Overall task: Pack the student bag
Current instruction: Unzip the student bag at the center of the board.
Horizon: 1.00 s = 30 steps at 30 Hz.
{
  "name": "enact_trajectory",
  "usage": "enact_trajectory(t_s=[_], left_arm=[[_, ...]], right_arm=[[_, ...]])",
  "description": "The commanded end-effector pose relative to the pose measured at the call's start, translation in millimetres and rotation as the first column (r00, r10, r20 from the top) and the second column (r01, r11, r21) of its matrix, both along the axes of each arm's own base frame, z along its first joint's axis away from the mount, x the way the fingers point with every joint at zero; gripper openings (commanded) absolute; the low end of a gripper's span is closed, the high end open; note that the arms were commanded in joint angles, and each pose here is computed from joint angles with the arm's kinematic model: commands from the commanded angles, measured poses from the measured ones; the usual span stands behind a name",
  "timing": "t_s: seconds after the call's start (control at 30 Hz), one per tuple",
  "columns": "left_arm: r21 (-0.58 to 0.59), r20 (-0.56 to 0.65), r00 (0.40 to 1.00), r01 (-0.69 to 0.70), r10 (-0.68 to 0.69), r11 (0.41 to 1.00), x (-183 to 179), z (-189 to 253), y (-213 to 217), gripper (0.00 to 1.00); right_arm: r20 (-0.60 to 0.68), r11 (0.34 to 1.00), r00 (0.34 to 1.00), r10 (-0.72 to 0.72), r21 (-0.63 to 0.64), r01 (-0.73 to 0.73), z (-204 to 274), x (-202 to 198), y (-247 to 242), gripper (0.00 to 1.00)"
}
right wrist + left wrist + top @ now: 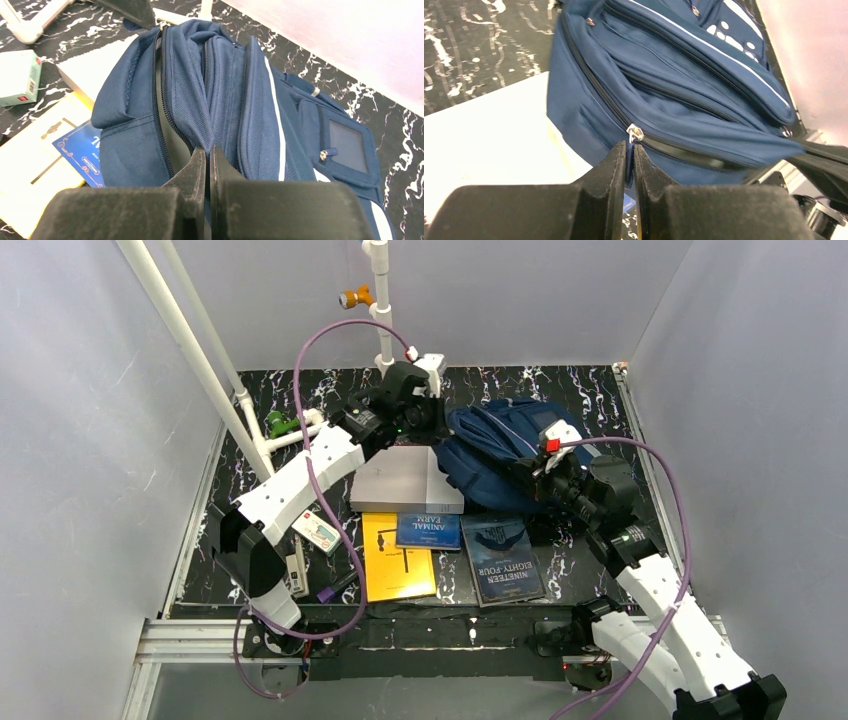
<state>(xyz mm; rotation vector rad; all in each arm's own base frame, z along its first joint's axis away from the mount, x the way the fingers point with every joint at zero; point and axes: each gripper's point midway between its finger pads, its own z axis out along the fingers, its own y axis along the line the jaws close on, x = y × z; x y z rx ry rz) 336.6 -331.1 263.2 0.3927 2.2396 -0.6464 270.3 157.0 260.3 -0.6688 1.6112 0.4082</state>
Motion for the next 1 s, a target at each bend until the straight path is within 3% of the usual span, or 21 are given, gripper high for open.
enact_trajectory(t_s=[0.0, 0.23, 0.33, 0.43, 0.47, 0.53, 0.63, 0.73, 0.87, 0.97], left_arm=[[0.043, 0.063, 0.993, -0.103, 0.1, 0.994, 12, 17, 50, 0.0], [-0.069, 0.053, 0.996, 0.075, -0.071, 0.995, -12, 28, 25, 0.0], [-0.159, 0.078, 0.984, 0.171, -0.16, 0.972, -30, 47, 14, 0.0], [-0.24, 0.089, 0.976, 0.216, -0.2, 0.946, -43, 59, 7, 0.0], [-0.257, 0.085, 0.974, 0.226, -0.211, 0.939, -45, 61, 5, 0.0], [-0.284, 0.071, 0.969, 0.247, -0.237, 0.927, -50, 64, 0, 0.0], [-0.308, 0.045, 0.964, 0.262, -0.262, 0.914, -53, 64, -6, 0.0], [-0.316, 0.035, 0.966, 0.254, -0.257, 0.914, -51, 62, -9, 0.0], [-0.329, 0.013, 0.967, 0.246, -0.256, 0.912, -50, 59, -12, 0.0], [-0.334, 0.008, 0.963, 0.257, -0.27, 0.907, -54, 59, -16, 0.0]], right_arm=[[0.158, 0.998, 0.987, 0.0, 0.055, -0.008, 46, 2, -4, 0.01], [0.275, 0.989, 0.954, 0.122, 0.05, -0.141, 68, -18, 10, 0.01], [0.291, 0.995, 0.952, 0.093, 0.007, -0.1, 59, -8, 5, 0.01], [0.229, 0.996, 0.972, 0.06, -0.076, -0.044, 46, 8, -2, 0.01], [0.171, 0.994, 0.984, 0.047, -0.109, -0.028, 37, 11, -5, 0.09], [0.049, 0.987, 0.998, 0.028, -0.157, -0.02, 27, 13, -9, 0.33], [-0.106, 0.984, 0.994, 0.018, -0.177, -0.036, 17, 9, -9, 0.46], [-0.159, 0.986, 0.984, 0.084, -0.127, -0.105, 23, 5, 8, 0.57], [-0.202, 0.974, 0.961, 0.189, -0.088, -0.21, 36, -6, 40, 0.94], [-0.198, 0.971, 0.968, 0.153, -0.153, -0.185, 37, -10, 57, 0.98]])
